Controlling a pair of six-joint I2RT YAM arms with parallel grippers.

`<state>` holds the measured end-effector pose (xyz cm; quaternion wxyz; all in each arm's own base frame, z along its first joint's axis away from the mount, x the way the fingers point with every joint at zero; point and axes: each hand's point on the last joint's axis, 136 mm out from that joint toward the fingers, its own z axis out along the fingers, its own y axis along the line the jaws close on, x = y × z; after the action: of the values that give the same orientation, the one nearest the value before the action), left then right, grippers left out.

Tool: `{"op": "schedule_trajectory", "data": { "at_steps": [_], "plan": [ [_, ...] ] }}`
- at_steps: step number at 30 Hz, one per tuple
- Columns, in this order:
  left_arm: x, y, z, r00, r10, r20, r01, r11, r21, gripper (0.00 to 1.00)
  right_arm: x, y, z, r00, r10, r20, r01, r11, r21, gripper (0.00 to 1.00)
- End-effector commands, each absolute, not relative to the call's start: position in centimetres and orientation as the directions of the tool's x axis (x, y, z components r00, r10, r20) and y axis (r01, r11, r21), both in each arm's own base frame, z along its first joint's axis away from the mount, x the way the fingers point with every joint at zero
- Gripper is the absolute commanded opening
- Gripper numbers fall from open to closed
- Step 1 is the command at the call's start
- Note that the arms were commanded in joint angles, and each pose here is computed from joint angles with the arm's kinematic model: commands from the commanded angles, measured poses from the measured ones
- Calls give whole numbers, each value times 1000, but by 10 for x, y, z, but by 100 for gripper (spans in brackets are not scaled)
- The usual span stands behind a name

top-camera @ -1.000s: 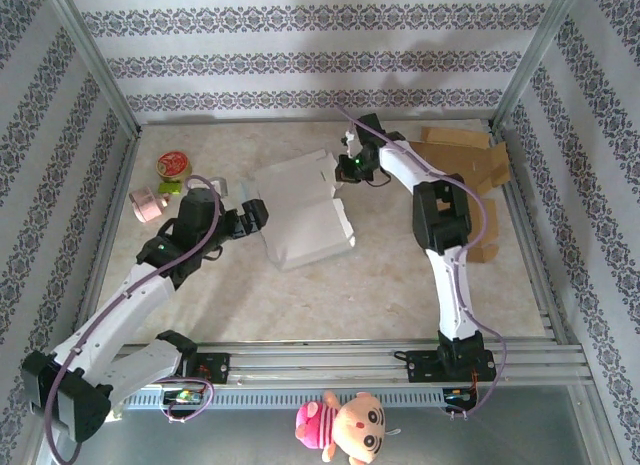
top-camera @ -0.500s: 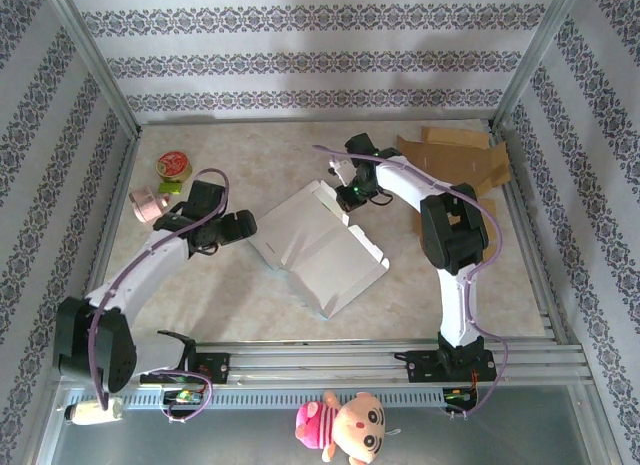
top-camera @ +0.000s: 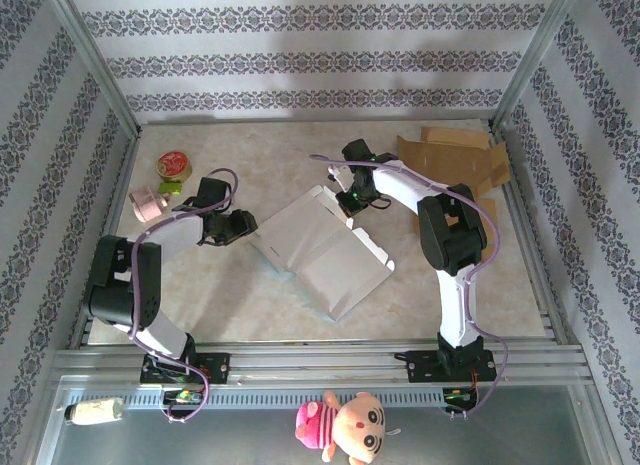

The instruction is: Fold the paper box

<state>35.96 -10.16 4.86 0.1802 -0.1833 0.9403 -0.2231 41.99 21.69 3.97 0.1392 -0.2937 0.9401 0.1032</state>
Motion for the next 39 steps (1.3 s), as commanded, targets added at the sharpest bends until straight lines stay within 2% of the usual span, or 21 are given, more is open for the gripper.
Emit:
{"op": "schedule_trajectory", "data": {
  "at_steps": [1, 5, 9, 13, 16, 20, 27, 33, 35, 37, 39],
  "plan": [
    [387, -117, 68, -849, -446, -284, -205, 773, -600, 45, 421, 213, 49, -778, -529, -340, -587, 805, 90, 0],
    [382, -123, 59, -860, -454, -233, -223, 745, -628, 45, 421, 211, 46, -780, -528, -336, -584, 807, 88, 0],
    [375, -123, 51, -860, -467, -205, -247, 733, -633, 32, 423, 211, 45, -782, -525, -337, -580, 810, 84, 0],
    [373, -121, 48, -858, -471, -205, -258, 740, -621, 23, 425, 211, 46, -783, -519, -342, -575, 814, 81, 0],
    [375, -117, 47, -858, -470, -209, -268, 756, -598, 23, 426, 211, 49, -782, -516, -349, -573, 816, 79, 0],
    [376, -110, 43, -859, -466, -213, -287, 782, -554, 33, 426, 210, 52, -779, -517, -355, -574, 815, 73, 0],
    [373, -105, 37, -861, -467, -202, -309, 795, -521, 30, 427, 208, 52, -780, -515, -356, -570, 819, 62, 0],
    [376, -100, 37, -853, -470, -227, -313, 809, -497, 17, 427, 207, 52, -783, -507, -359, -563, 824, 63, 0],
    [384, -103, 45, -853, -457, -251, -282, 810, -515, 9, 428, 207, 55, -780, -503, -371, -561, 826, 60, 0],
    [394, -107, 53, -855, -437, -279, -243, 813, -530, 2, 429, 209, 63, -774, -497, -391, -561, 826, 61, 6],
    [402, -109, 63, -858, -407, -314, -199, 826, -528, 0, 431, 210, 78, -765, -486, -422, -559, 827, 61, 23]
  ]
}}
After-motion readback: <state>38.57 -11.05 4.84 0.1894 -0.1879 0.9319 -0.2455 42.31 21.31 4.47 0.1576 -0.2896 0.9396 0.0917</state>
